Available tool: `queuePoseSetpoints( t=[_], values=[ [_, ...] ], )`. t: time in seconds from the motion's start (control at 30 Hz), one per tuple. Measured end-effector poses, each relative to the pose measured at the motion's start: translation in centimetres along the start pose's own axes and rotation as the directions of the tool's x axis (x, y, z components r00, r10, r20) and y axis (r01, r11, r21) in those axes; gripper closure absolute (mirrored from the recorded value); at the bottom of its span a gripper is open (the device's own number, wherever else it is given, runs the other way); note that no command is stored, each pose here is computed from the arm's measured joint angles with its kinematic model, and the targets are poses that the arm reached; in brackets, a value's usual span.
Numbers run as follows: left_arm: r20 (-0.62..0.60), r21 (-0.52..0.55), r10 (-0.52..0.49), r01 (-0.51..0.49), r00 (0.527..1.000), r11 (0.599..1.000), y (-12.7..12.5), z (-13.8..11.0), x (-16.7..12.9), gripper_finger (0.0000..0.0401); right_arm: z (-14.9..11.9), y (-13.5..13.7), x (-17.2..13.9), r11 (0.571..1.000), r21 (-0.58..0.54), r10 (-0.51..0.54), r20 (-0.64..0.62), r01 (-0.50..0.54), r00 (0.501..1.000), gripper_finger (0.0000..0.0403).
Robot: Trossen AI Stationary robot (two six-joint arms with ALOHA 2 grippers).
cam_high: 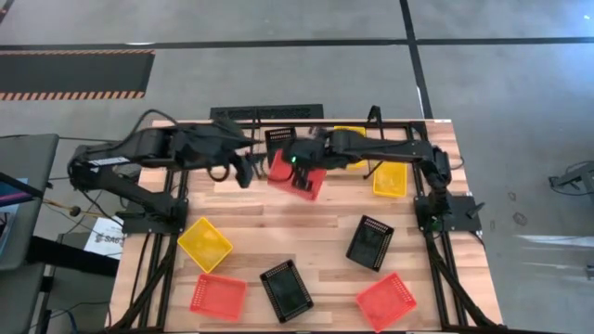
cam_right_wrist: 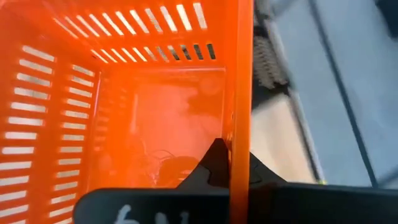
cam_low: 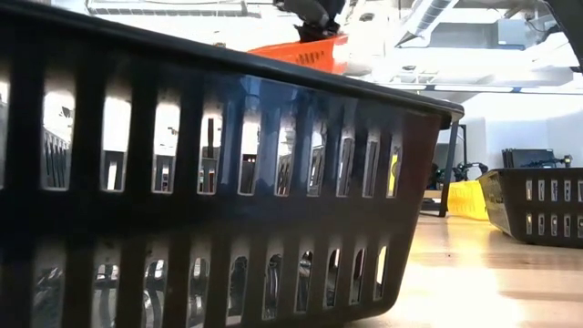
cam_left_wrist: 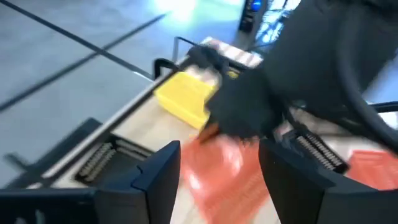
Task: Stack baskets on shelf by color
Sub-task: Put the top orange bin on the shelf
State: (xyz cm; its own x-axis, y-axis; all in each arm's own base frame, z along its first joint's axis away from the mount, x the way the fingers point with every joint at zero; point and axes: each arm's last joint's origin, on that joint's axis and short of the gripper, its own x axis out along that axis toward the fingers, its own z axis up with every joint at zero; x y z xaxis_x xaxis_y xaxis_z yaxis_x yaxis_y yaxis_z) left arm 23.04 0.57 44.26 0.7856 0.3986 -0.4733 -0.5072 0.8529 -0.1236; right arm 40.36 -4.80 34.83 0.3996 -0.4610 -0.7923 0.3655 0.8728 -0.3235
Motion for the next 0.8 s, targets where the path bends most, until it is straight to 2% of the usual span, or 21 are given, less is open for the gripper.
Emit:
queuePoseSetpoints(
  t=[0.13,0.23,0.4,0.47,0.63,0.8],
  values=[
    [-0.03,0.035,0.102,-0.101,0.994,0.994,0.3,-0.7,-1.5,0.02,0.0,-3.6,-1.7,0.986,0.161,-0.049,0.045,0.042,0.998,0.0402],
    [-0.076,0.039,0.163,-0.16,0.984,0.986,0.6,-1.6,-2.2,0.02,-0.1,-6.4,-3.3,0.958,0.279,-0.088,0.093,0.059,0.992,0.0402],
    [-0.129,0.06,0.244,-0.238,0.961,0.969,0.8,-2.6,-2.6,0.02,-0.6,-9.9,-5.6,0.866,0.498,-0.148,0.158,0.05,0.976,0.0403],
    [-0.129,0.072,0.27,-0.262,0.954,0.962,1.0,-2.8,-2.7,0.02,-0.9,-10.8,-5.9,0.826,0.559,-0.185,0.147,0.073,0.972,0.0403],
    [-0.124,0.085,0.288,-0.28,0.949,0.956,1.0,-2.9,-2.8,0.0201,-1.4,-11.6,-5.1,0.741,0.66,-0.222,0.074,0.12,0.972,0.0403],
    [-0.147,0.108,0.295,-0.281,0.944,0.954,1.1,-3.1,-2.9,0.0201,-2.5,-10.5,-1.6,0.674,0.722,-0.205,-0.02,0.156,0.979,0.0403]
  ],
)
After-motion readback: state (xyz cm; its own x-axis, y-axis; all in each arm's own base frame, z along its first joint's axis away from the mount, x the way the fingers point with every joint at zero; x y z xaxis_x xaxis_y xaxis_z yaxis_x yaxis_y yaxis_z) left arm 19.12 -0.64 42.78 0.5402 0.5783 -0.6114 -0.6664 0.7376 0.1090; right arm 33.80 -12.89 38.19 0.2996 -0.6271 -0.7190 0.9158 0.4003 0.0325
